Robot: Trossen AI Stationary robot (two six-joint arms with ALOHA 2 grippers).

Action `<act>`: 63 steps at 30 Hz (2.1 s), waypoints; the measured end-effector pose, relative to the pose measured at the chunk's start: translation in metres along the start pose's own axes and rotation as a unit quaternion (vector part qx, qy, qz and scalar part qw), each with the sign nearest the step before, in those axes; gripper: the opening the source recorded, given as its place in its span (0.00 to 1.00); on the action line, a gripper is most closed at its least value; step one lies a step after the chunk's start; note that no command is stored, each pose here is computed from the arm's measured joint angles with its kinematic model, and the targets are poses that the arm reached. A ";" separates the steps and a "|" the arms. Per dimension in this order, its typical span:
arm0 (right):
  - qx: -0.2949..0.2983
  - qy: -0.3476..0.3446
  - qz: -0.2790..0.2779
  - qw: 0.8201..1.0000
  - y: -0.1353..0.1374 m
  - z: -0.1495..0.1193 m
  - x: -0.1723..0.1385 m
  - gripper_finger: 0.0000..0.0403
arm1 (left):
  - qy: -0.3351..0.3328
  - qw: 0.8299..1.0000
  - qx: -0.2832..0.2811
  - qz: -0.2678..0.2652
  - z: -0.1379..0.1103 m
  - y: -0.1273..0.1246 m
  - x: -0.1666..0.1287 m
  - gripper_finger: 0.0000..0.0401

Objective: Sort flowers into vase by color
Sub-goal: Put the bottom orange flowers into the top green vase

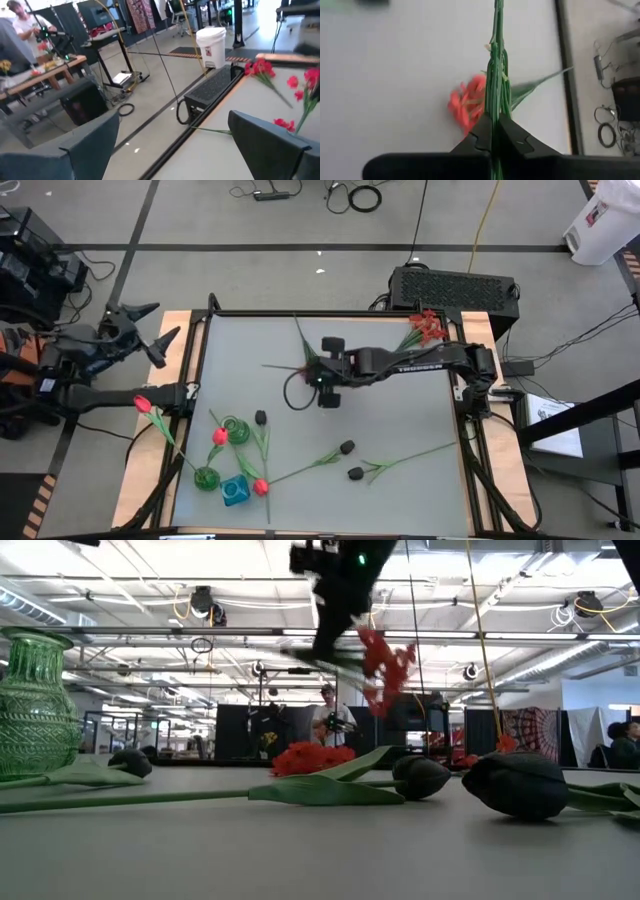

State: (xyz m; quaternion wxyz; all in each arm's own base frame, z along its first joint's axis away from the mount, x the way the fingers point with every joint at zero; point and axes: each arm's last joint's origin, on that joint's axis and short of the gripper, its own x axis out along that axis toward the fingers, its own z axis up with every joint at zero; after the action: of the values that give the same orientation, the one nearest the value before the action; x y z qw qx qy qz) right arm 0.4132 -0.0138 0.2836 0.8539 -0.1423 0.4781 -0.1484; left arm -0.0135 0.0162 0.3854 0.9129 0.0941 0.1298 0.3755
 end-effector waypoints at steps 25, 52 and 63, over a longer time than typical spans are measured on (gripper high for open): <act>0.063 -0.049 -0.001 0.997 -0.020 0.027 -0.038 0.01 | 0.197 0.937 0.278 -0.082 0.021 -0.091 0.117 0.94; 0.116 -0.048 0.029 0.992 -0.063 0.021 -0.021 0.02 | 0.144 0.935 0.310 -0.093 0.035 -0.126 0.164 0.94; 0.113 -0.075 0.026 0.990 -0.065 0.026 -0.021 0.02 | 0.133 0.935 0.301 -0.131 0.033 -0.145 0.184 0.94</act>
State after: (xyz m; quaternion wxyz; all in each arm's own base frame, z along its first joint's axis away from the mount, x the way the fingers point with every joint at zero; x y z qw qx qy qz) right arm 0.4176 -0.0624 0.3383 0.9017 -0.0434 0.3960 -0.1682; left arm 0.2185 0.0426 0.3474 0.8574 0.2957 0.3681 0.2047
